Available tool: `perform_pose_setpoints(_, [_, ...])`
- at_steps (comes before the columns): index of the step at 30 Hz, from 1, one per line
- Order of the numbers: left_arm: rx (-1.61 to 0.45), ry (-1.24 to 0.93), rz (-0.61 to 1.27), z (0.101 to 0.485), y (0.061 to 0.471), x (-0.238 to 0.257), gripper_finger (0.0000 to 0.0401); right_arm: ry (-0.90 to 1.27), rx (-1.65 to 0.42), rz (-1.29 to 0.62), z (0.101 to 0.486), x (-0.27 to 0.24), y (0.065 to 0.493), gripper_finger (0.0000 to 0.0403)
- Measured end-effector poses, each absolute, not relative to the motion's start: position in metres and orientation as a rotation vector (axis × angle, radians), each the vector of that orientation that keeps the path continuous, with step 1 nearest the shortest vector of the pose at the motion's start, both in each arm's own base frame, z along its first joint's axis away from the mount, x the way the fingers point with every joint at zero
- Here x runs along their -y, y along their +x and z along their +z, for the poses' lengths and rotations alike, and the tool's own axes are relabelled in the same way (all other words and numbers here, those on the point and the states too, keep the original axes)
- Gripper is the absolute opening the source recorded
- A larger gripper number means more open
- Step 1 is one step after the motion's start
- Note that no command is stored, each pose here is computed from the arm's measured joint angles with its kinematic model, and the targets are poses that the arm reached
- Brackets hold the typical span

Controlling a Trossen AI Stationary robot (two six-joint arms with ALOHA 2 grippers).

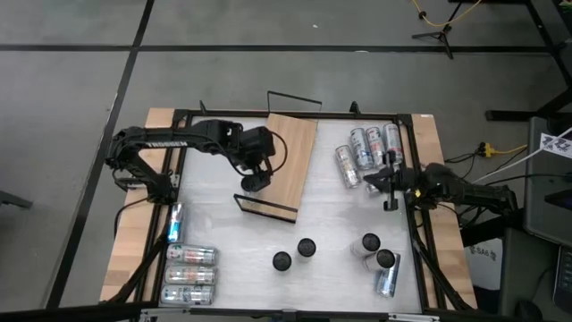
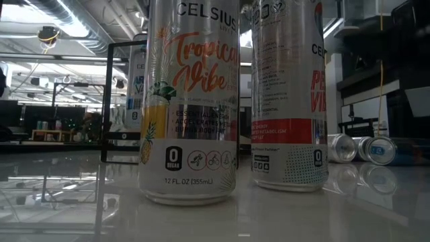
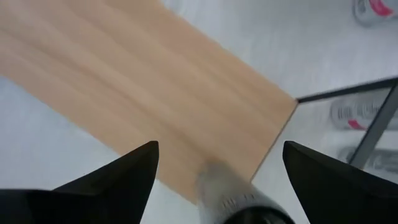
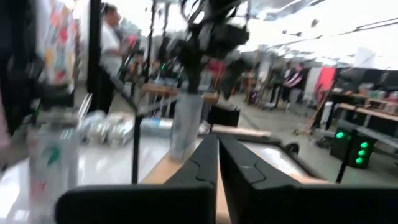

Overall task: Place canned beverage on shelf
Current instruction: Put the middle left blue soda can on the shelf

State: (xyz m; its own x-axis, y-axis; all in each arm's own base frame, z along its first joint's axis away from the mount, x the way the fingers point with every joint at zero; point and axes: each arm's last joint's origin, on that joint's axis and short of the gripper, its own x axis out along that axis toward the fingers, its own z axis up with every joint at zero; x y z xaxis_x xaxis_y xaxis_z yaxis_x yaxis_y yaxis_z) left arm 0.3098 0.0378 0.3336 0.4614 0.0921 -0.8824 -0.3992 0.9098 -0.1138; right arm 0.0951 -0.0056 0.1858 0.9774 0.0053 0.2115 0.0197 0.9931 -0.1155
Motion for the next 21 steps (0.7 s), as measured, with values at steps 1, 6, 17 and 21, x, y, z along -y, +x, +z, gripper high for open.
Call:
perform_pose_setpoints(1, [-1.041,-0.322,0.308,0.334,0.311,-0.040,0.0336,-0.089,0.234,-0.019,0.188,0.006,0.095,0.0033])
perform_pose_setpoints(6, [-0.991,-0.307,0.305,0.337,0.314,-0.047,0.0336,0.019,0.288,-0.043,0.198,0.007,0.092,0.0112])
perform_pose_setpoints(17, [-0.923,-0.274,0.302,0.340,0.318,-0.058,0.0336,0.172,0.406,0.029,0.254,0.005,0.078,0.0284])
perform_pose_setpoints(21, [-0.917,-0.264,0.322,0.341,0.318,-0.059,0.0336,0.176,0.360,0.034,0.279,0.005,0.081,0.0300])
